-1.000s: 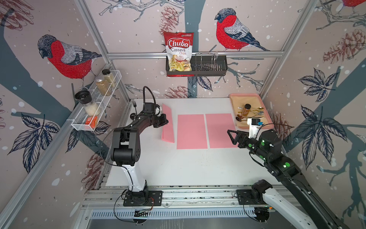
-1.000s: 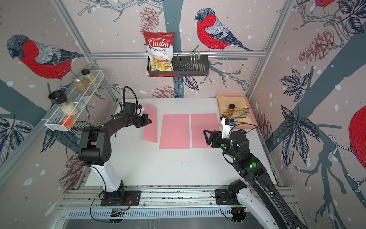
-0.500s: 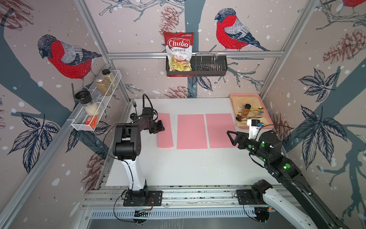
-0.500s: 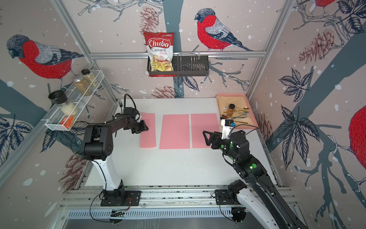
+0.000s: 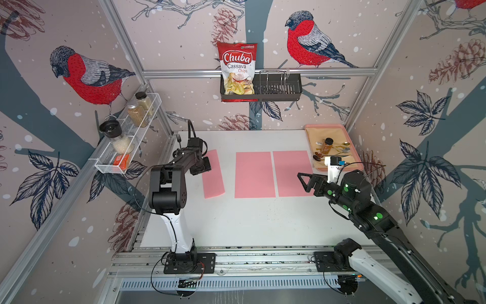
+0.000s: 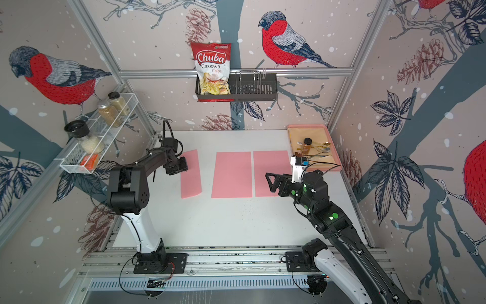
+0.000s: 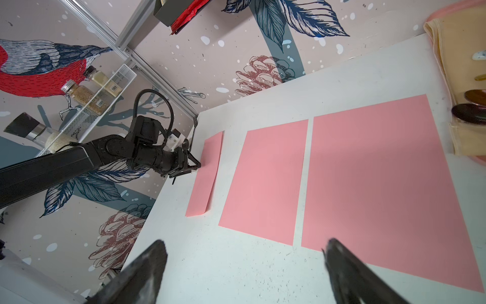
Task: Fold the rectangular paper in half along the long edge
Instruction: Place the paper at the center of the board.
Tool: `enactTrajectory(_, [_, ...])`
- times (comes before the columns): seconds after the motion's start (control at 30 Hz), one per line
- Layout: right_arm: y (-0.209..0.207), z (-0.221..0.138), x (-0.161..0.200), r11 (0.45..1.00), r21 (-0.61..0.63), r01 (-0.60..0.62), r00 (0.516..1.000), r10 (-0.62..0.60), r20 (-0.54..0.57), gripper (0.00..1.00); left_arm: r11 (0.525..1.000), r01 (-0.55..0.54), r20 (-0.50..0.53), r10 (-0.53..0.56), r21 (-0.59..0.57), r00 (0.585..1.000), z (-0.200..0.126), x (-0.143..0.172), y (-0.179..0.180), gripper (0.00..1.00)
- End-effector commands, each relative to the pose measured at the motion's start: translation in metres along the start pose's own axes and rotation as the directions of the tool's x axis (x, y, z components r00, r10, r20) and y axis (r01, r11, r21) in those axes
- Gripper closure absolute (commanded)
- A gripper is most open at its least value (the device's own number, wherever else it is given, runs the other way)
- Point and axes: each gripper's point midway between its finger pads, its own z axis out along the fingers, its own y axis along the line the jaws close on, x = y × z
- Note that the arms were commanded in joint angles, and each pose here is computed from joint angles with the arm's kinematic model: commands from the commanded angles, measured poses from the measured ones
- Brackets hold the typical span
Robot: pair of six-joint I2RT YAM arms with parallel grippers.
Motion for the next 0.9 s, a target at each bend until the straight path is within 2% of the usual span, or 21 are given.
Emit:
enactTrajectory(0.0, [0.004,-0.001,-0.011,0.999,0.004,0.035,0.999,-0.035,0.031,0.04,0.997,0.011,0.004,-0.011,-0.077,1.000,-0.010,-0.003,0.013,0.42])
enactTrajectory(0.1, [0.000,-0.001,-0.016,0.999,0.037,0.035,0.998,-0.037,0.047,0.04,0.993,0.011,0.038,-0.007,-0.117,0.999,-0.023,-0.010,0.017,0.42])
enactTrajectory(0.17, [-0.004,0.001,-0.022,0.997,0.069,0.044,0.997,-0.048,0.059,0.04,0.995,0.014,0.092,-0.005,-0.097,0.996,-0.040,-0.019,0.009,0.44])
enactTrajectory(0.27, [-0.013,0.018,-0.027,0.990,0.125,0.064,0.997,-0.069,0.033,0.04,0.993,-0.020,0.213,-0.006,0.117,0.977,-0.075,-0.032,-0.040,0.52])
enactTrajectory(0.33, [-0.017,0.035,-0.031,0.986,0.151,0.072,0.997,-0.075,0.014,0.05,0.951,-0.060,0.276,-0.028,0.303,0.961,-0.097,-0.031,-0.081,0.59])
enactTrajectory(0.4, [-0.020,0.055,-0.032,0.984,0.162,0.078,0.997,-0.077,-0.011,0.07,0.871,-0.097,0.313,-0.067,0.482,0.947,-0.116,-0.024,-0.119,0.65])
enactTrajectory(0.47, [-0.025,0.076,-0.032,0.982,0.176,0.071,0.997,-0.065,-0.039,0.09,0.789,-0.097,0.293,-0.109,0.607,0.950,-0.121,-0.013,-0.144,0.73])
enactTrajectory(0.5, [-0.028,0.087,-0.029,0.981,0.179,0.070,0.996,-0.061,-0.059,0.10,0.757,-0.090,0.273,-0.120,0.648,0.954,-0.118,-0.006,-0.154,0.79])
enactTrajectory(0.57, [-0.033,0.109,-0.022,0.982,0.180,0.058,0.995,-0.042,-0.093,0.17,0.734,-0.078,0.236,-0.114,0.674,0.965,-0.105,0.007,-0.168,0.92])
enactTrajectory(0.6, [-0.034,0.120,-0.018,0.984,0.172,0.048,0.993,-0.029,-0.114,0.24,0.735,-0.080,0.227,-0.103,0.673,0.968,-0.097,0.014,-0.173,0.99])
enactTrajectory(0.63, [-0.039,0.132,-0.010,0.984,0.174,0.035,0.990,-0.011,-0.140,0.30,0.743,-0.080,0.220,-0.092,0.665,0.971,-0.090,0.019,-0.177,1.00])
enactTrajectory(0.7, [-0.044,0.152,-0.001,0.985,0.174,0.015,0.984,0.016,-0.177,0.50,0.759,-0.092,0.217,-0.065,0.645,0.974,-0.078,0.030,-0.183,1.00])
enactTrajectory(0.73, [-0.048,0.160,0.002,0.983,0.183,0.010,0.981,0.026,-0.193,0.55,0.768,-0.096,0.215,-0.055,0.633,0.975,-0.074,0.034,-0.185,1.00])
enactTrajectory(0.87, [-0.063,0.191,0.022,0.974,0.226,-0.001,0.957,0.067,-0.283,0.63,0.844,-0.103,0.210,-0.012,0.527,0.978,-0.050,0.043,-0.179,1.00])
